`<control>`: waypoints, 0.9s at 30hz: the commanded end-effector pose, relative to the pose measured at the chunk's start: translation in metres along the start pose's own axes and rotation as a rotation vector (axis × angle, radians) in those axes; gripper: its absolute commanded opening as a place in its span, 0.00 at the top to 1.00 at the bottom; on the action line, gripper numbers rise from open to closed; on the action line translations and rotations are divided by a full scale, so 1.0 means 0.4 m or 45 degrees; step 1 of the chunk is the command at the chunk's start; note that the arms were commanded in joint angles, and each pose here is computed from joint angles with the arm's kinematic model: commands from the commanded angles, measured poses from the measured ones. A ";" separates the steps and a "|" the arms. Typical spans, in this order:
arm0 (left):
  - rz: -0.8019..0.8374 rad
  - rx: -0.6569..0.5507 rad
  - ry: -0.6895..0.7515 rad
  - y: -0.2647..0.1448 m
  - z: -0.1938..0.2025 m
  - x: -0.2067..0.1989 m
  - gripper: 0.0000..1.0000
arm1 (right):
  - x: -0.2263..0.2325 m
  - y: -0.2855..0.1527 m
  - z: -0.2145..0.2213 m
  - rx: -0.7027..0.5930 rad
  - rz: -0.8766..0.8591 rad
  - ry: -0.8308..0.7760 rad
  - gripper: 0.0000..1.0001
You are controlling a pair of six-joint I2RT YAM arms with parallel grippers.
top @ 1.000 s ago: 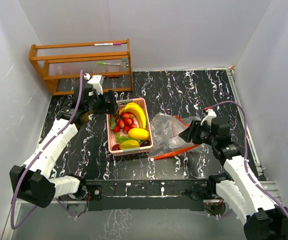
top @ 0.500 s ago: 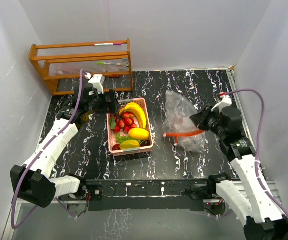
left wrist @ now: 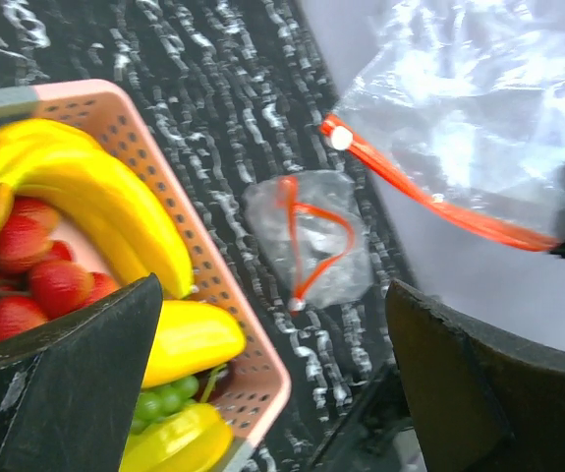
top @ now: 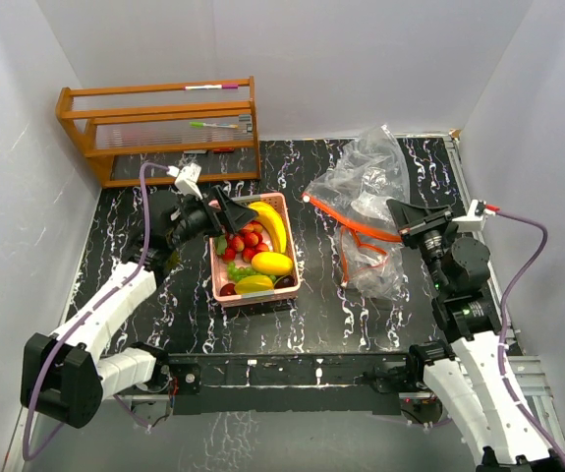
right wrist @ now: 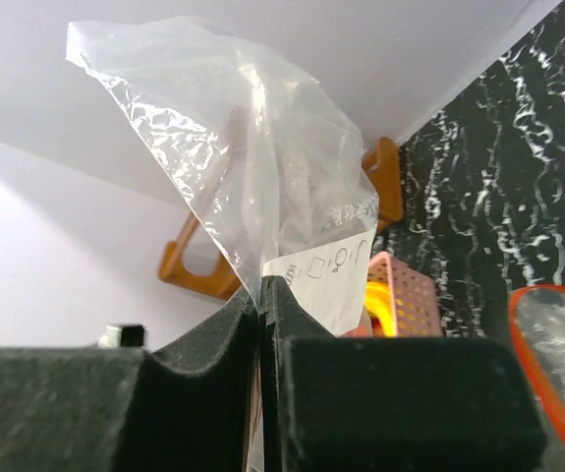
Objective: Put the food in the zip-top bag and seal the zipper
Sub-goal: Pick up the zipper food storage bag at the center of the board, then open the zipper of the food storage bag.
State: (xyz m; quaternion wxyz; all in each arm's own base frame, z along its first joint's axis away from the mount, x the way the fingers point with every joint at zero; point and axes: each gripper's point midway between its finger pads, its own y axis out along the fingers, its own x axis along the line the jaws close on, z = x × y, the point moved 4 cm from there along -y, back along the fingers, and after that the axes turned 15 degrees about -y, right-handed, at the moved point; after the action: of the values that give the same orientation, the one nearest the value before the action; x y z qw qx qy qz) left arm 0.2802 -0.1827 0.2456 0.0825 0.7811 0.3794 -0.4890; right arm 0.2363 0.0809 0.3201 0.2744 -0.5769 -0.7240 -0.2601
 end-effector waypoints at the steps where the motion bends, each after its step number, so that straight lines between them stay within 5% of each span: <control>1: 0.457 -0.137 -0.102 -0.033 -0.039 -0.153 0.07 | 0.084 -0.011 -0.104 -0.257 -0.184 0.308 0.92; 12: 0.638 -0.296 -0.060 -0.004 -0.042 -0.185 0.13 | 0.105 0.040 -0.074 -0.166 -0.350 0.601 0.92; 27: 0.714 -0.178 -0.067 0.201 0.067 -0.253 0.09 | 0.150 0.065 -0.086 -0.138 -0.423 0.653 0.92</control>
State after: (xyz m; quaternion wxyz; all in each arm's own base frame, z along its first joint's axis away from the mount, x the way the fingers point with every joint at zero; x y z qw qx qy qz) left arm 0.2923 -0.2917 0.2601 0.2313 0.8161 0.2093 -0.4864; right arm 0.2651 0.1017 0.3467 0.4025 -0.4272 -0.6773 -0.4435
